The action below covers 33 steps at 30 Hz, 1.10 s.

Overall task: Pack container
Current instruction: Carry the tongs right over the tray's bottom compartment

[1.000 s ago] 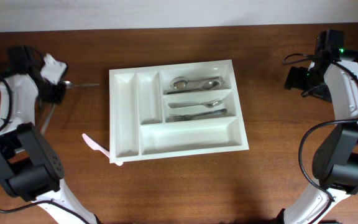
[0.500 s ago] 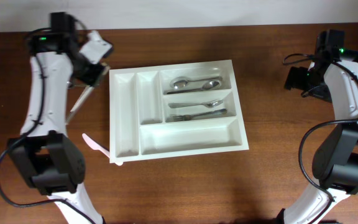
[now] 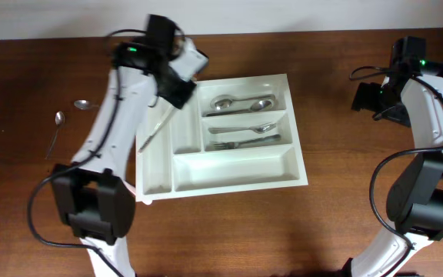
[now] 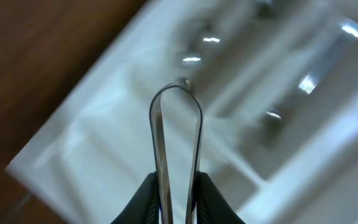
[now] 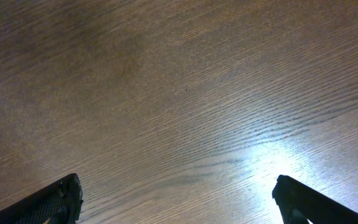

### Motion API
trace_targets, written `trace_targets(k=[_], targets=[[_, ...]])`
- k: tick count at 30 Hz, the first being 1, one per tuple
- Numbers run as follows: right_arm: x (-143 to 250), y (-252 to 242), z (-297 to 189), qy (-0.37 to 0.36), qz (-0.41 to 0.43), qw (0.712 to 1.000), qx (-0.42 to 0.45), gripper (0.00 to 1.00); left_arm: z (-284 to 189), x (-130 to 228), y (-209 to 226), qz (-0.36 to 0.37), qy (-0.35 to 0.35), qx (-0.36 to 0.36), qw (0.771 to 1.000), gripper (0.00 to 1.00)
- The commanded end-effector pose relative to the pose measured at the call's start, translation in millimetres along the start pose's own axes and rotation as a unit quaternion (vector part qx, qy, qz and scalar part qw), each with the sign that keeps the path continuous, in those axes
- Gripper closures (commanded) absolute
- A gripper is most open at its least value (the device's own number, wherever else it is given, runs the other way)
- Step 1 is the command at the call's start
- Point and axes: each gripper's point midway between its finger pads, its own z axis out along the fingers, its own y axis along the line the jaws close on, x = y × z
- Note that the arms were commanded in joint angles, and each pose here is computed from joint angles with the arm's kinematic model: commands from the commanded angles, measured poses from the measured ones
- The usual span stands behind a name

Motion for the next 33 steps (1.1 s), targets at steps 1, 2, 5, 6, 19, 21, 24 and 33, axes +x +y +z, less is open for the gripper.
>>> trace_targets(k=[1,2,5,6,19,21,24,33], targets=[[-6,-1,-2,-0.007,0.009,1.0,0.0,0.01,-5,-22,-46,0.127,-0.028,0.04,0.991,0.98],[-6,-1,-2,-0.007,0.009,1.0,0.0,0.01,-4,-26,-58,0.149,-0.031,0.048,0.987,0.98],[-6,-1,-2,-0.007,0.009,1.0,0.0,0.01,2,-33,-87,0.198,-0.031,0.063,0.978,0.98],[-6,-1,-2,-0.007,0.009,1.0,0.0,0.01,4,-33,-94,0.208,-0.029,0.068,0.975,0.98],[-6,-1,-2,-0.007,0.009,1.0,0.0,0.01,22,14,-183,0.284,0.049,0.24,0.927,0.98],[-6,-1,-2,-0.007,0.009,1.0,0.0,0.01,25,20,-194,0.294,0.058,0.264,0.917,0.98],[-6,-1,-2,-0.007,0.009,1.0,0.0,0.01,37,27,-202,0.308,0.073,0.278,0.907,0.98],[-6,-1,-2,-0.007,0.009,1.0,0.0,0.01,79,38,-211,0.337,0.099,0.294,0.889,0.98]])
